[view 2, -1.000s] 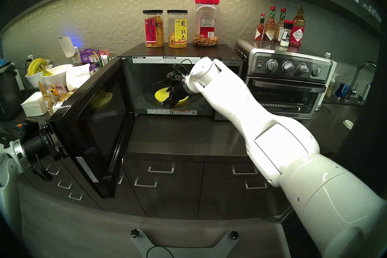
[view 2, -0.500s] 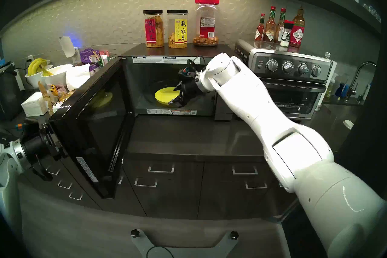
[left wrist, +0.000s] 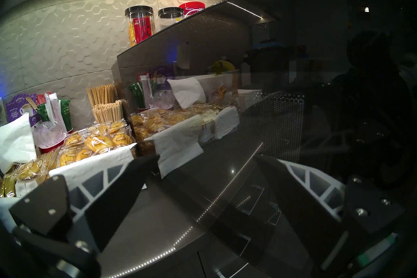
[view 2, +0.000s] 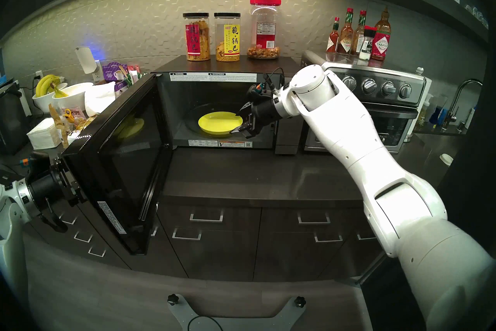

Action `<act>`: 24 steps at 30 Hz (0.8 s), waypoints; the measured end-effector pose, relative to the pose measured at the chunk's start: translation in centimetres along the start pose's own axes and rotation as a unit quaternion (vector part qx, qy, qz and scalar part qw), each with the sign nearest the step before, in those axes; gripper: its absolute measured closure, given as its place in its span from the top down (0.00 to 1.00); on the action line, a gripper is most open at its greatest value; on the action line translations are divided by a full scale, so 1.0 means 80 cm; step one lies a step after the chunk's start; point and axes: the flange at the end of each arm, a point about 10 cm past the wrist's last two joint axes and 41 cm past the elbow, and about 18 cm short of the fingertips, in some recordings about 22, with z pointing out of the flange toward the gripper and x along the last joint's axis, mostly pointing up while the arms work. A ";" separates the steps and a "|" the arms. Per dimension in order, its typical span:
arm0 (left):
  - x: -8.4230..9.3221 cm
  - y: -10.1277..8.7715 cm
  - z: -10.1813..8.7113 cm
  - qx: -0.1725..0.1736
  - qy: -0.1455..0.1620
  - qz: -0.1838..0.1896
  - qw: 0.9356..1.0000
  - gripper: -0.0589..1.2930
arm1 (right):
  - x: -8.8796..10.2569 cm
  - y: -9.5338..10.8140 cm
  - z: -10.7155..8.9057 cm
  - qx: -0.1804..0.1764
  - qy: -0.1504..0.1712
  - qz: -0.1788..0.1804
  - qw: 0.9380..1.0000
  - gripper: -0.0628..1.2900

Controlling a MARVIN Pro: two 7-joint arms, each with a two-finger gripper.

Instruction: Open the microwave, put the plate inside, and close the door

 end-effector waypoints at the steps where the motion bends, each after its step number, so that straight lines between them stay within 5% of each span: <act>1: 0.000 0.000 0.000 0.000 0.000 0.000 1.000 0.96 | -0.002 -0.001 -0.006 0.000 0.000 0.001 1.000 0.92; 24: 0.000 0.000 0.000 0.000 0.000 0.000 1.000 0.96 | -0.047 -0.045 -0.121 -0.057 -0.007 0.034 0.998 0.92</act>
